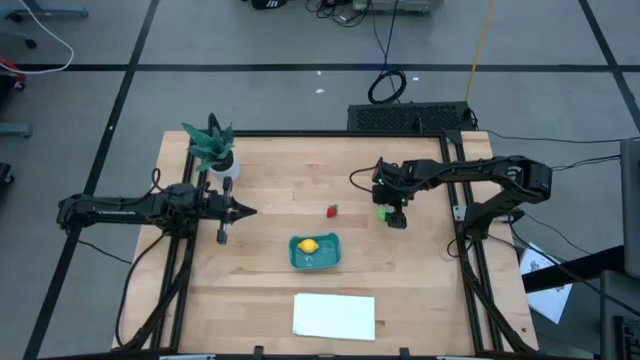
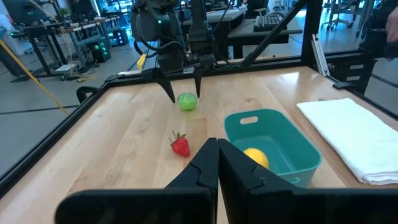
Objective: Pick and placing Produce into tupperware
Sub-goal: Put the green cabbage into the blue bin
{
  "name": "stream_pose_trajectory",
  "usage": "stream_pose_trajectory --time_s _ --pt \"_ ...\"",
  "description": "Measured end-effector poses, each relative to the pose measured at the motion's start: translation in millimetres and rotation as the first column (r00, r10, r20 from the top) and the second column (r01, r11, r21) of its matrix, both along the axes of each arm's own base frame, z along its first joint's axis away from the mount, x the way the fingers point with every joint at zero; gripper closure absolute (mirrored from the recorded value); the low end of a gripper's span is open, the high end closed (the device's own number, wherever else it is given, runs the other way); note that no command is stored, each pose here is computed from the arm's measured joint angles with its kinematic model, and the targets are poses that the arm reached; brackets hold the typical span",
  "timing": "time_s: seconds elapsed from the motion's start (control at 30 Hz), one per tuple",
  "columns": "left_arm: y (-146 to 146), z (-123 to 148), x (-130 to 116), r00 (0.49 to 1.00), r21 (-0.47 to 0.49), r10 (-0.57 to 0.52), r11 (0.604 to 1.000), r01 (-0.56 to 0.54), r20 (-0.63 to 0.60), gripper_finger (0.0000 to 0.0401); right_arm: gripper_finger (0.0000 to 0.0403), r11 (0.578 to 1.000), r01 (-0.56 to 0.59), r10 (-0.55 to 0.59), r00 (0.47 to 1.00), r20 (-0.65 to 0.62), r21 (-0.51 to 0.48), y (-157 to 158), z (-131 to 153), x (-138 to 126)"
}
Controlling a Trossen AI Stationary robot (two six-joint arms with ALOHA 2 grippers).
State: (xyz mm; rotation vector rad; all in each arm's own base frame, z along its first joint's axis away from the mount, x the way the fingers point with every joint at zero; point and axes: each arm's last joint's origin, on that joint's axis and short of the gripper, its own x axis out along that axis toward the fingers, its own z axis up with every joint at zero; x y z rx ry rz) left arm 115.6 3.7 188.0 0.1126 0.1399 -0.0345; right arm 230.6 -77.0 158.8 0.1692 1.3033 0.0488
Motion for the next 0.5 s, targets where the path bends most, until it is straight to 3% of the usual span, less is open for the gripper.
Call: stream_pose_trajectory --time_s 0.5 --pt "0.0 0.0 0.0 1.0 0.0 0.0 1.0 0.0 0.0 0.0396 0.0096 1.0 0.02 -0.02 0.999 0.033 -0.006 0.7 -9.8 -2.0"
